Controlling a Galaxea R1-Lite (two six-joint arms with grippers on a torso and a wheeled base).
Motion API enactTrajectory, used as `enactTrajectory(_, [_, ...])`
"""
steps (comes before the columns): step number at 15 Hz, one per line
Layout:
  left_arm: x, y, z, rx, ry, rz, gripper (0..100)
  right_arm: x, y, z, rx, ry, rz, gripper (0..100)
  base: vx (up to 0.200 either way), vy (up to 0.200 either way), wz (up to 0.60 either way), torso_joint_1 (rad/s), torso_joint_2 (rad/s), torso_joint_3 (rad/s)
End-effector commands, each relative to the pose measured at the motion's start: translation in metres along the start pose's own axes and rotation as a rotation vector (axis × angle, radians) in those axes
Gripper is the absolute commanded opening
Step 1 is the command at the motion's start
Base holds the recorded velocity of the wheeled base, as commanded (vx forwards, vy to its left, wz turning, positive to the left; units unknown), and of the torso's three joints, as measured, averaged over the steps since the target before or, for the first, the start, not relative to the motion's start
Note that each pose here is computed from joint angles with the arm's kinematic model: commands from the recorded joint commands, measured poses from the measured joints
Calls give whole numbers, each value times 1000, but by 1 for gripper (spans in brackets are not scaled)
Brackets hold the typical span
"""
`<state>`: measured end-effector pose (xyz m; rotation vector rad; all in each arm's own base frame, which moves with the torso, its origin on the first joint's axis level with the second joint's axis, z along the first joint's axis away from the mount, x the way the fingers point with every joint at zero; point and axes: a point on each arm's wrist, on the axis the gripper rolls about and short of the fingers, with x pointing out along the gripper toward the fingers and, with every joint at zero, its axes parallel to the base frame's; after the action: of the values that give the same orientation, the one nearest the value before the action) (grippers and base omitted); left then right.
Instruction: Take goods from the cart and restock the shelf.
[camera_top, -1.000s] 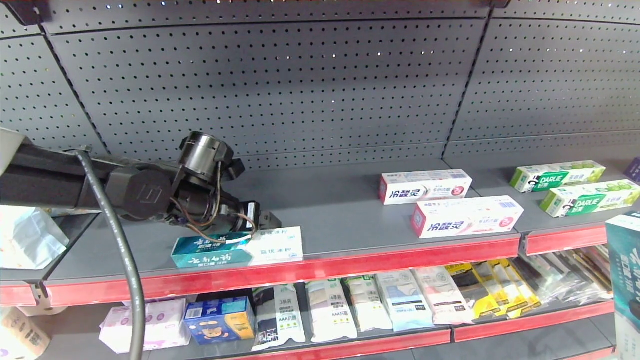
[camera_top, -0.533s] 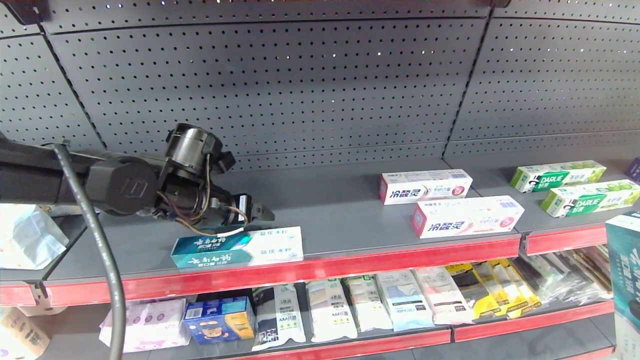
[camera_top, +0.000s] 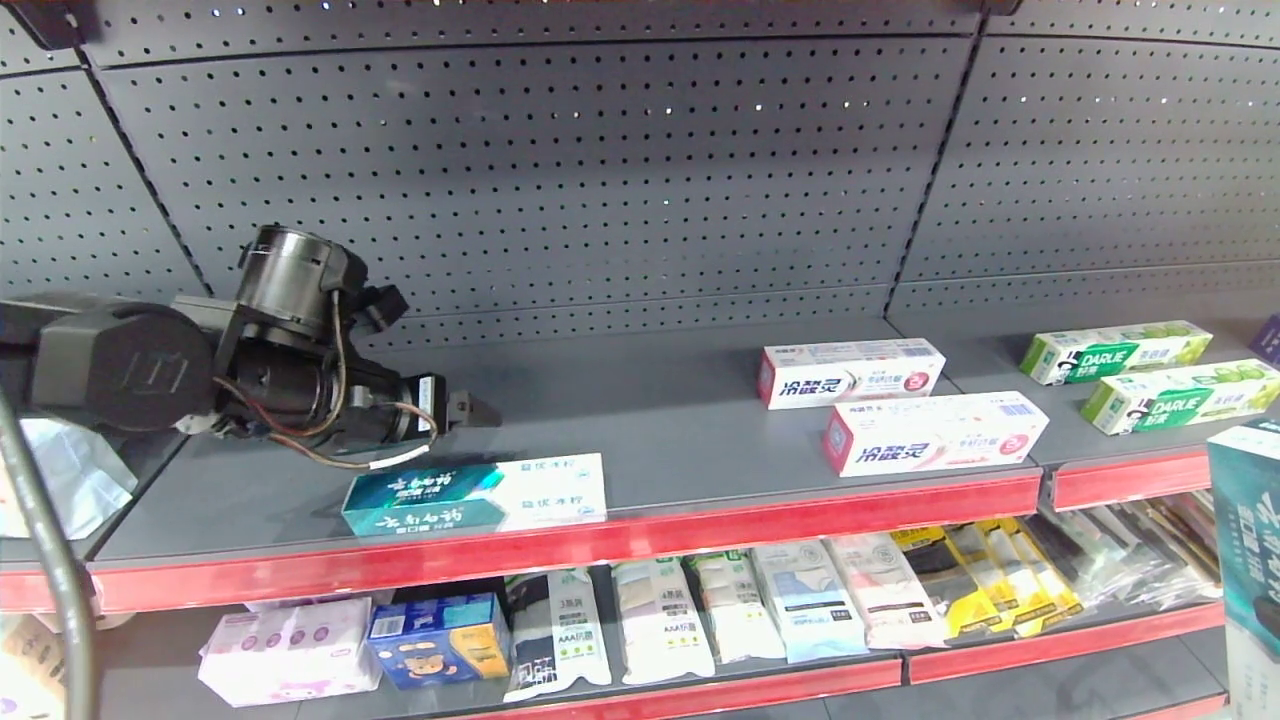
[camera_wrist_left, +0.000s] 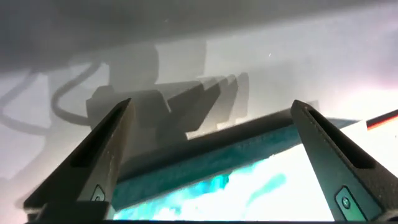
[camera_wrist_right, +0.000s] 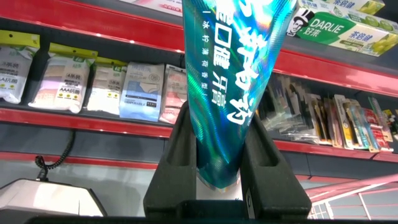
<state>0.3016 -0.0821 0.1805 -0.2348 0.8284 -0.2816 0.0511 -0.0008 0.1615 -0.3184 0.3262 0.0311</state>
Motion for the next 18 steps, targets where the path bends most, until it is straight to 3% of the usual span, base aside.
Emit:
enactTrajectory(1, [-34,0,-8,2,-47,-27,100,1,0,1,3,1,0,0,0,0,0,0,0,0])
enactTrajectory(6, [-78,9,-29,-6,-107,-33,100,5,-2,6,3,8,3,0,0,0,0,0,0,0])
enactTrajectory(9, [-102,17,-46,45,-144,-17,100,11,-4,12,17,23,6,0,0,0,0,0,0,0])
enactTrajectory(14, [-143,15,-69,69,-243,-39,100,30,-10,34,17,13,40,0,0,0,0,0,0,0])
enactTrajectory(16, [-163,12,-82,80,-253,-38,100,36,-12,42,13,5,69,0,0,0,0,0,0,0])
enactTrajectory(18, [-189,10,-104,134,-274,-37,100,40,-14,49,9,-9,95,0,0,0,0,0,0,0])
